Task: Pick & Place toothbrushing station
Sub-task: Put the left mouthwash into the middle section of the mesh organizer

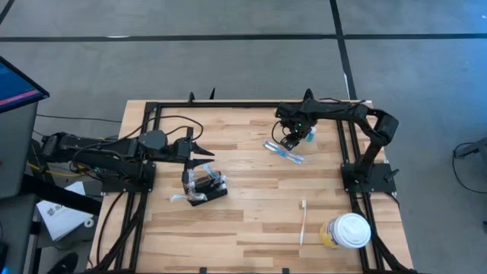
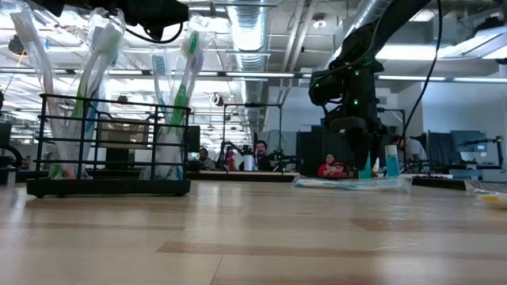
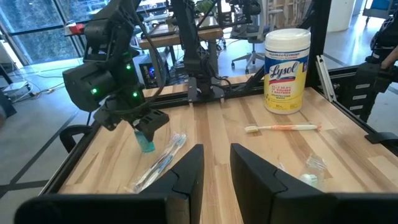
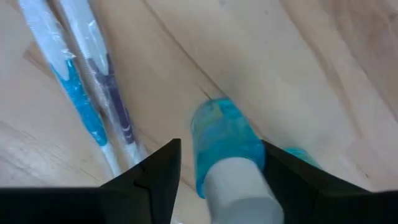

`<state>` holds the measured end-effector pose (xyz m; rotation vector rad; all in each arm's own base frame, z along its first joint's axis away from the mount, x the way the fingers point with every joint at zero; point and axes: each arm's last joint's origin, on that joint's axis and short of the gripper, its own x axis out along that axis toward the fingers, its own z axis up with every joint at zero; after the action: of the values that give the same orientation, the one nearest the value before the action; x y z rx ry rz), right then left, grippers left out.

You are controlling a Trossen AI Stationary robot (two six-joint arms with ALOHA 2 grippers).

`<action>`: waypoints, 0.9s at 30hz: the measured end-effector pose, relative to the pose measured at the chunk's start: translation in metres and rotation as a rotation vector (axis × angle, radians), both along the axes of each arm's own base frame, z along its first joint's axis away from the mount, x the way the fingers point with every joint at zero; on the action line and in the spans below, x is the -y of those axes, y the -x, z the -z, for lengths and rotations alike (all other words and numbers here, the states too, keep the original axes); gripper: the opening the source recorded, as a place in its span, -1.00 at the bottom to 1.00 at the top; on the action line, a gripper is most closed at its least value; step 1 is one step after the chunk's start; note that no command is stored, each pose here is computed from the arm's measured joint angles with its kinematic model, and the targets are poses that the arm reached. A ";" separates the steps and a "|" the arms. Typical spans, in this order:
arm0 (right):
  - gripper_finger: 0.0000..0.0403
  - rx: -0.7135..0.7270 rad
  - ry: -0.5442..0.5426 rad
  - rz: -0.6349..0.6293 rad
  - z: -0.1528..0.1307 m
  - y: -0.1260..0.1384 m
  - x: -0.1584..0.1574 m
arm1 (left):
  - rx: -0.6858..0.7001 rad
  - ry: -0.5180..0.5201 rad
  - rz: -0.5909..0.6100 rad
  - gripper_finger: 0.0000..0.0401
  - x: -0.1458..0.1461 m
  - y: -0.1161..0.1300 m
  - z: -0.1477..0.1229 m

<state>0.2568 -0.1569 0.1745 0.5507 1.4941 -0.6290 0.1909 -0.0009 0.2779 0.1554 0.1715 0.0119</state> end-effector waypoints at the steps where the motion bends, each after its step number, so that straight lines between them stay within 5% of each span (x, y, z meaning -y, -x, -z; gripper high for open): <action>1: -0.03 -0.003 -0.002 0.000 0.000 0.000 0.000 | 0.000 0.000 0.000 -0.64 0.000 0.000 0.000; 11: -0.14 0.008 0.005 -0.013 0.003 -0.004 -0.002 | -0.001 0.000 0.001 -0.64 0.000 0.000 0.000; 21: -0.64 0.010 0.006 0.001 0.003 -0.002 0.002 | -0.001 0.000 0.002 -0.64 0.000 0.000 0.000; 27: -0.64 0.013 0.008 0.018 0.002 0.000 0.006 | -0.001 0.001 0.004 -0.64 0.000 0.000 0.000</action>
<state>0.2564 -0.1632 0.1721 0.5615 1.4752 -0.6446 0.1908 -0.0010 0.2778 0.1551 0.1722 0.0074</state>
